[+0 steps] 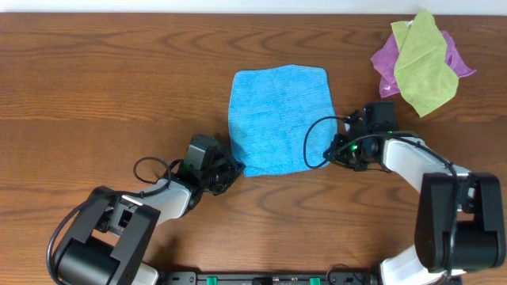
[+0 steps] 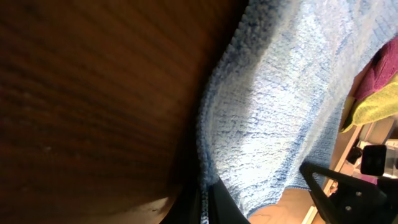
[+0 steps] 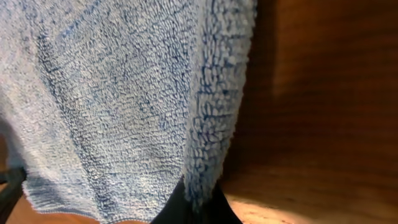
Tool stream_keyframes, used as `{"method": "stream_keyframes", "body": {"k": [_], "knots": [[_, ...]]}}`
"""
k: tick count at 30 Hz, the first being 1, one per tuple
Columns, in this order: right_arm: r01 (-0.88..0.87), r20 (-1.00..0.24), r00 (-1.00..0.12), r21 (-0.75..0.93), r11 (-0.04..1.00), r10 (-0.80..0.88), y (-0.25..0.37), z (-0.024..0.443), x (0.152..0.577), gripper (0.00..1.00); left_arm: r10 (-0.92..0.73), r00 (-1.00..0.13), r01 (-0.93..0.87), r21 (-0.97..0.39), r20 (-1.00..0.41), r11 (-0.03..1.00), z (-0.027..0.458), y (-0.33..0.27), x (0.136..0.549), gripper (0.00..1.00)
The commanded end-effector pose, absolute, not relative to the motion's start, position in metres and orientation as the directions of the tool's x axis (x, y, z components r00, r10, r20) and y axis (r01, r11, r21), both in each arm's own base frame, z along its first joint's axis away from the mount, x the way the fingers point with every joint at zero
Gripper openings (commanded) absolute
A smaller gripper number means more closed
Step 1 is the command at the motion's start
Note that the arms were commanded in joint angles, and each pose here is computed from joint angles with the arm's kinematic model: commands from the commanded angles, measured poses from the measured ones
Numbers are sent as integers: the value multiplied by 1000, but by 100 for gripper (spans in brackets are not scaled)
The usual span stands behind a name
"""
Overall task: Fold the cloth
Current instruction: 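Grasp the blue cloth's bottom corners with left and right grippers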
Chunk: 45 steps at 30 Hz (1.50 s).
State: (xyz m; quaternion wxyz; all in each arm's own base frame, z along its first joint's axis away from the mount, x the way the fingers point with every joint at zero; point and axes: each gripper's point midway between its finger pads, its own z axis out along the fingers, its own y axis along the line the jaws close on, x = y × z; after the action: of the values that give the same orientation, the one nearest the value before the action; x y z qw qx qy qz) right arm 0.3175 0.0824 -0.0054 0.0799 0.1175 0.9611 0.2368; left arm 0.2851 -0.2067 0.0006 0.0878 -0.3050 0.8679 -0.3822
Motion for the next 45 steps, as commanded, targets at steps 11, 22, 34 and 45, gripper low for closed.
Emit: {"method": "stream_keyframes", "body": {"k": [11, 22, 34, 45], "knots": [[241, 6, -966, 399, 885, 260, 76, -16, 282, 1, -506, -862, -347, -769, 36, 537, 9, -215, 286, 6], [219, -20, -969, 405, 888, 248, 79, 31, 262, 1, -335, -938, -259, -829, 92, 495, 22, -214, 268, 6], [169, -1, -983, 395, 903, 185, 96, 54, 233, 1, -212, -968, -223, -834, 130, 504, 38, -215, 234, 6], [174, -84, -971, 392, 904, 223, 96, 77, 233, 1, -229, -971, -173, -848, 63, 501, 71, -212, 234, 6]]}}
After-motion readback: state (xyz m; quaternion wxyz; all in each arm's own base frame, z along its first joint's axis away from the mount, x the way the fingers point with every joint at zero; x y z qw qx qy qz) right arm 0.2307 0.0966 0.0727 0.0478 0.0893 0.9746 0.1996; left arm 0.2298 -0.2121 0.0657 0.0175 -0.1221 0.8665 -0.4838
